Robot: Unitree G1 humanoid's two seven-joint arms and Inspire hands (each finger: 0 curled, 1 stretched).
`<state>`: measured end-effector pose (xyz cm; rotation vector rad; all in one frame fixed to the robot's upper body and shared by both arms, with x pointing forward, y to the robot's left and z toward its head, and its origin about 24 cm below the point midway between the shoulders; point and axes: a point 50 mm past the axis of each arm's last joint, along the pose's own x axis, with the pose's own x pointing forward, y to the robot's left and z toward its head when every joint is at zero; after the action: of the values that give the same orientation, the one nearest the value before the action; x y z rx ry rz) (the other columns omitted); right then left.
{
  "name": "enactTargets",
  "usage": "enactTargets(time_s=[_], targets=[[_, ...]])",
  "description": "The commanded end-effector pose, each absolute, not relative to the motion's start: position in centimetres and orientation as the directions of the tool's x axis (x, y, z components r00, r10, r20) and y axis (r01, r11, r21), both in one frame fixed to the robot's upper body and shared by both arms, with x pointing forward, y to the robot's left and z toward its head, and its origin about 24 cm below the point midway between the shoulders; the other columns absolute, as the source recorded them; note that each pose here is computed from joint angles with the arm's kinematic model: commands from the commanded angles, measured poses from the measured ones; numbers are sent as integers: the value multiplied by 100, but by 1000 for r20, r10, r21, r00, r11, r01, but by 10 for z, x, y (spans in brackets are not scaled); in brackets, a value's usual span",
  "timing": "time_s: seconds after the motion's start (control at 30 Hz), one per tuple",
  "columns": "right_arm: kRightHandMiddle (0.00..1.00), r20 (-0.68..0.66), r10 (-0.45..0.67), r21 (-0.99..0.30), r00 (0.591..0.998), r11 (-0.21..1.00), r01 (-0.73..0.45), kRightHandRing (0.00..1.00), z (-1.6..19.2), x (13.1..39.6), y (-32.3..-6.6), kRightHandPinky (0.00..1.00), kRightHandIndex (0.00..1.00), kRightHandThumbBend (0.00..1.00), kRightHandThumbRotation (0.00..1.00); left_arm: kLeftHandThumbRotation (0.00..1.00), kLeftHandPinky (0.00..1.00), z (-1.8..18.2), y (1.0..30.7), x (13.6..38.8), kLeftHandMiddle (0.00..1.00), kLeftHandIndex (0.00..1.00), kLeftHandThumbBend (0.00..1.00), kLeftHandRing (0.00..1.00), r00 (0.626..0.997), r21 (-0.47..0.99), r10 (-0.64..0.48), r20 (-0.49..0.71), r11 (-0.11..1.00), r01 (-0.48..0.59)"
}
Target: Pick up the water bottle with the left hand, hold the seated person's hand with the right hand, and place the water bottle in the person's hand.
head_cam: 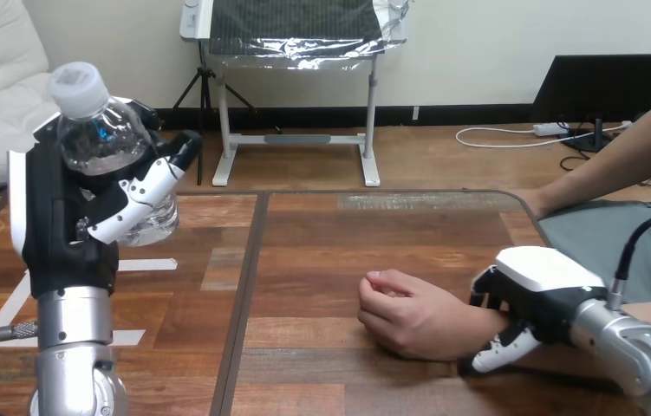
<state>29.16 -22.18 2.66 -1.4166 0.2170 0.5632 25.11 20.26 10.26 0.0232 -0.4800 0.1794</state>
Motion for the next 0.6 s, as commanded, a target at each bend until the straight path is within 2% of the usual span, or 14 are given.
enactTargets(time_s=[0.0, 0.23, 0.37, 0.57], targets=[[42, -585, 280, -789, 761, 22, -615, 33, -10, 272, -205, 24, 53, 89, 16, 0, 23, 127, 197, 255, 33, 41, 56, 28, 815, -44, 146, 560, 988, -147], [33, -573, 292, -793, 765, 35, -608, 23, -10, 273, -205, 15, 47, 91, 4, 0, 23, 126, 198, 255, 33, 41, 56, 28, 817, -58, 152, 556, 988, -144], [28, -579, 288, -791, 763, 30, -611, 18, -10, 274, -206, 11, 44, 93, 1, 0, 23, 126, 198, 254, 33, 41, 56, 28, 818, -64, 159, 553, 987, -148], [26, -603, 277, -777, 748, 8, -629, 16, -9, 275, -207, 9, 41, 92, 0, 0, 23, 126, 198, 254, 33, 41, 56, 28, 817, -76, 163, 554, 986, -146]])
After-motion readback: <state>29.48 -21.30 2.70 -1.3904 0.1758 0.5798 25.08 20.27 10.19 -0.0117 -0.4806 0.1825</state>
